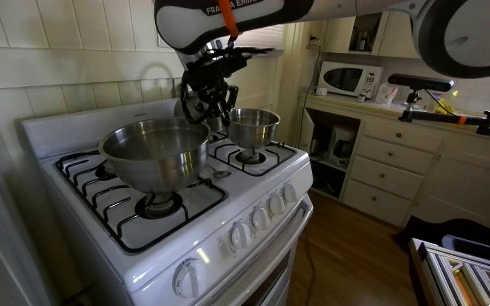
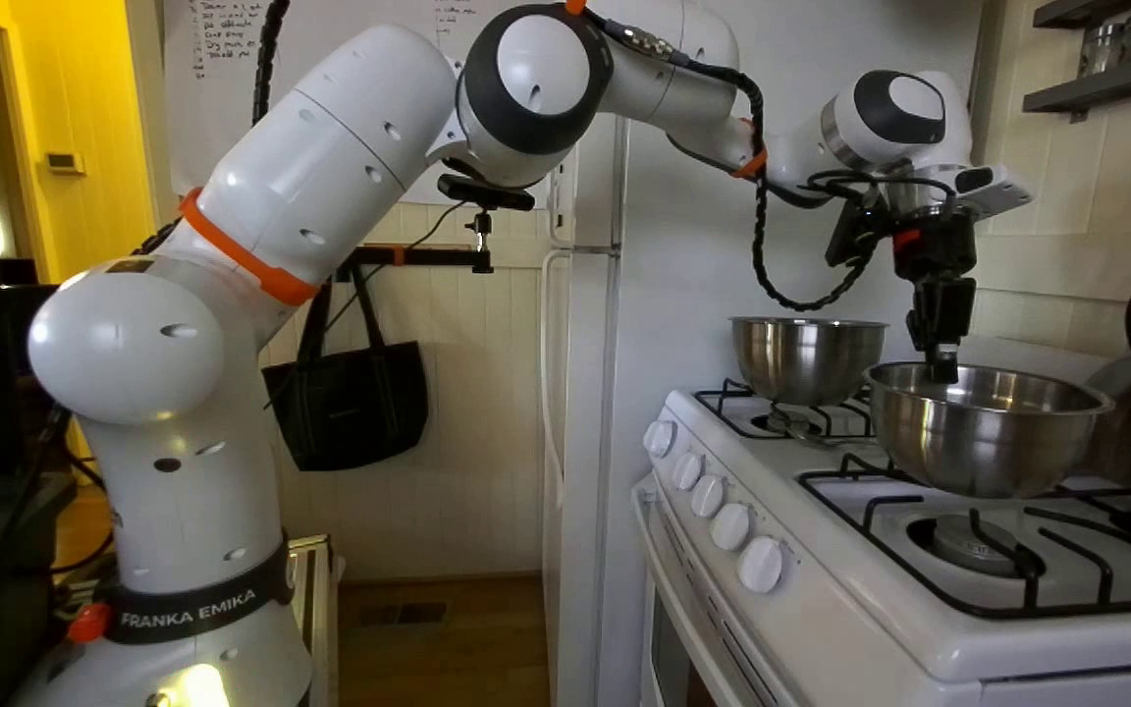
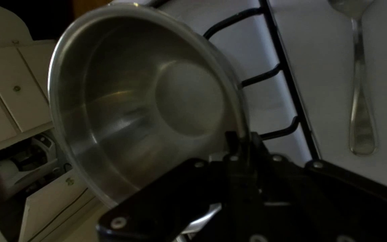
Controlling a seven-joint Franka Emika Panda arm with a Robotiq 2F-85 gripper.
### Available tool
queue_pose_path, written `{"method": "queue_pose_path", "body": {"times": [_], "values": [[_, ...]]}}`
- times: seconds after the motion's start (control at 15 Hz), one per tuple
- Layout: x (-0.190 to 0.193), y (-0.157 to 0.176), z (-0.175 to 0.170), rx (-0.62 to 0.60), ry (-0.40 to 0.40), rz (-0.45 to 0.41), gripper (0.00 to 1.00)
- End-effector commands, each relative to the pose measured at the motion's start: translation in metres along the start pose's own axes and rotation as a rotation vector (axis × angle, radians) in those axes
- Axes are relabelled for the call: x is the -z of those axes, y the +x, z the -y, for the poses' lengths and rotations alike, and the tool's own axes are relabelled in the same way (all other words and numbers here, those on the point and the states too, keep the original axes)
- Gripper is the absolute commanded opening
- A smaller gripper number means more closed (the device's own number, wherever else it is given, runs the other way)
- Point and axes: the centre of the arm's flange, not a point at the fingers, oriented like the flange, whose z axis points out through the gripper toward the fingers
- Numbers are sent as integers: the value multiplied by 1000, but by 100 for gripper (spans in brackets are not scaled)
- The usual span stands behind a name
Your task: Shift the small bowl to the right side of the stove
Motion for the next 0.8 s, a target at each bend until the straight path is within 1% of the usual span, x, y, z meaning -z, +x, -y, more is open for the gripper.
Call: {"method": "queue_pose_path", "body": {"times": [0.0,0.53,0.6,0.67,0.73], "values": [[5,8,8,-23,-21,18,3],[2,12,4,-41,-14,40,3],[3,12,3,-43,-12,44,36],[3,13,1,-44,-9,47,36],[5,14,-1,-48,-8,50,44]]}}
